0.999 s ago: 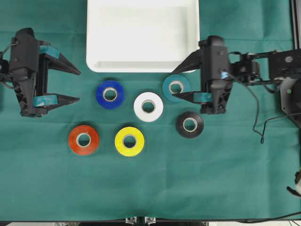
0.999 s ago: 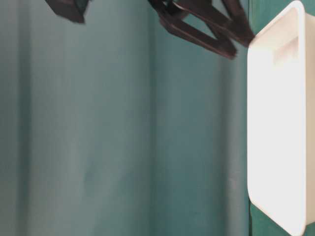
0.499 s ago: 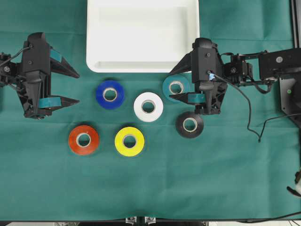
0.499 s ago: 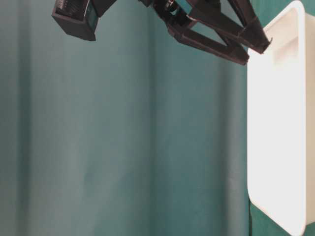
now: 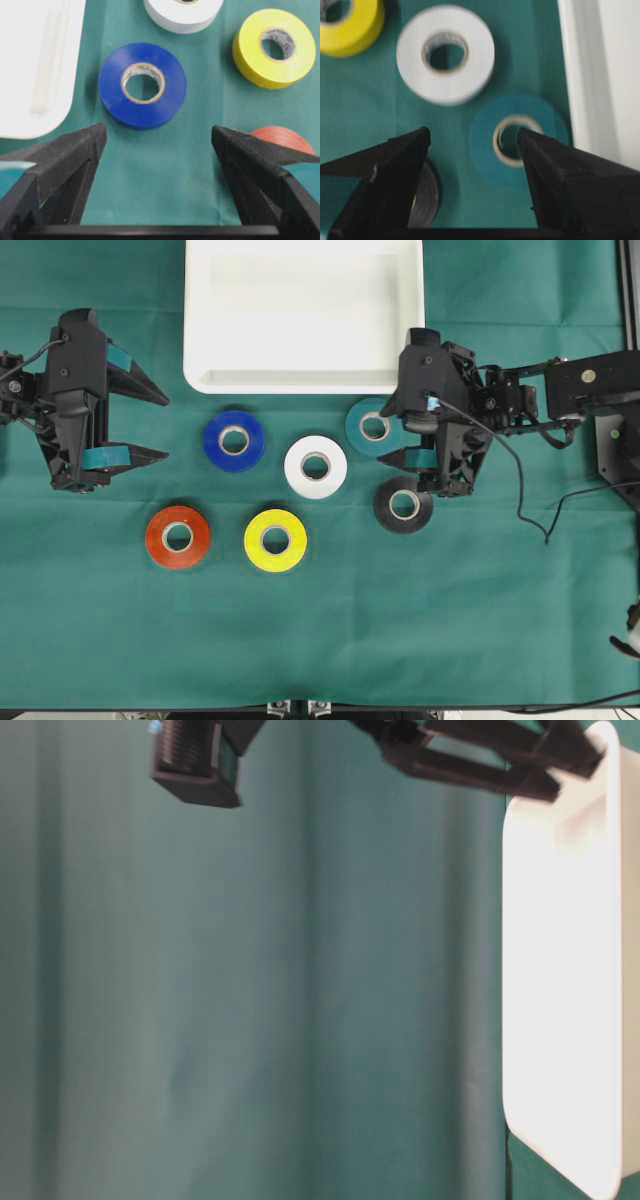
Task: Put the tape alternately from left to right into the white case.
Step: 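Move the right gripper over the teal tape roll and lower it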
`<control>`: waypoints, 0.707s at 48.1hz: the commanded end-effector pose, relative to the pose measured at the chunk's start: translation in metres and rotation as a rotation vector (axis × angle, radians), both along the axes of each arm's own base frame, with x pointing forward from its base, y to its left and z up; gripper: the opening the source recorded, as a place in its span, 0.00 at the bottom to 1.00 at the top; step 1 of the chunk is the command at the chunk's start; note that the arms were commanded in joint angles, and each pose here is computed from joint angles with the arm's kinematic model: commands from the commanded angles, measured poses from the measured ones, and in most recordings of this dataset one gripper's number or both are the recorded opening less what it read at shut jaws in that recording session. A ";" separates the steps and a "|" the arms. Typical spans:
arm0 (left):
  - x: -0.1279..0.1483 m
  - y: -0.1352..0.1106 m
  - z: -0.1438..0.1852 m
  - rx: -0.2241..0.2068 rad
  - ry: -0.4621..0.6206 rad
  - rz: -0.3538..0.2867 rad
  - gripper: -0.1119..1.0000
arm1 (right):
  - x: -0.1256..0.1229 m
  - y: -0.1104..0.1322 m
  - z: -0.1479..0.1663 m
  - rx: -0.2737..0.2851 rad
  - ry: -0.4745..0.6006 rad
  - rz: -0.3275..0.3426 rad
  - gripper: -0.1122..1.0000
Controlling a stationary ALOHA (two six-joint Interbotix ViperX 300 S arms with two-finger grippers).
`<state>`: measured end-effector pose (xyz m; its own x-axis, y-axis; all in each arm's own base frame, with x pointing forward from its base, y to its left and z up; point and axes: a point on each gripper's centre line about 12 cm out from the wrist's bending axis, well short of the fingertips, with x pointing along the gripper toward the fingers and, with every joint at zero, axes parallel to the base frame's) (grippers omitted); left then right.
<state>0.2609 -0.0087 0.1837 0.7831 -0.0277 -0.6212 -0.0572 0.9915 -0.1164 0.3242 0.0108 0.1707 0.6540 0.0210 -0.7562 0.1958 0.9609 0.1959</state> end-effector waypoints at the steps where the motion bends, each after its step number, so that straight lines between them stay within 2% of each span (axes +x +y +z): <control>1: 0.006 0.001 0.011 -0.002 -0.035 0.004 0.66 | 0.005 0.001 0.007 0.005 -0.007 -0.003 0.78; 17: 0.006 0.002 0.011 -0.003 -0.037 0.010 0.66 | 0.013 0.001 -0.002 -0.017 0.021 0.013 0.78; 34: 0.006 0.001 0.010 -0.006 -0.034 0.010 0.66 | 0.022 0.001 -0.024 -0.018 0.081 0.011 0.78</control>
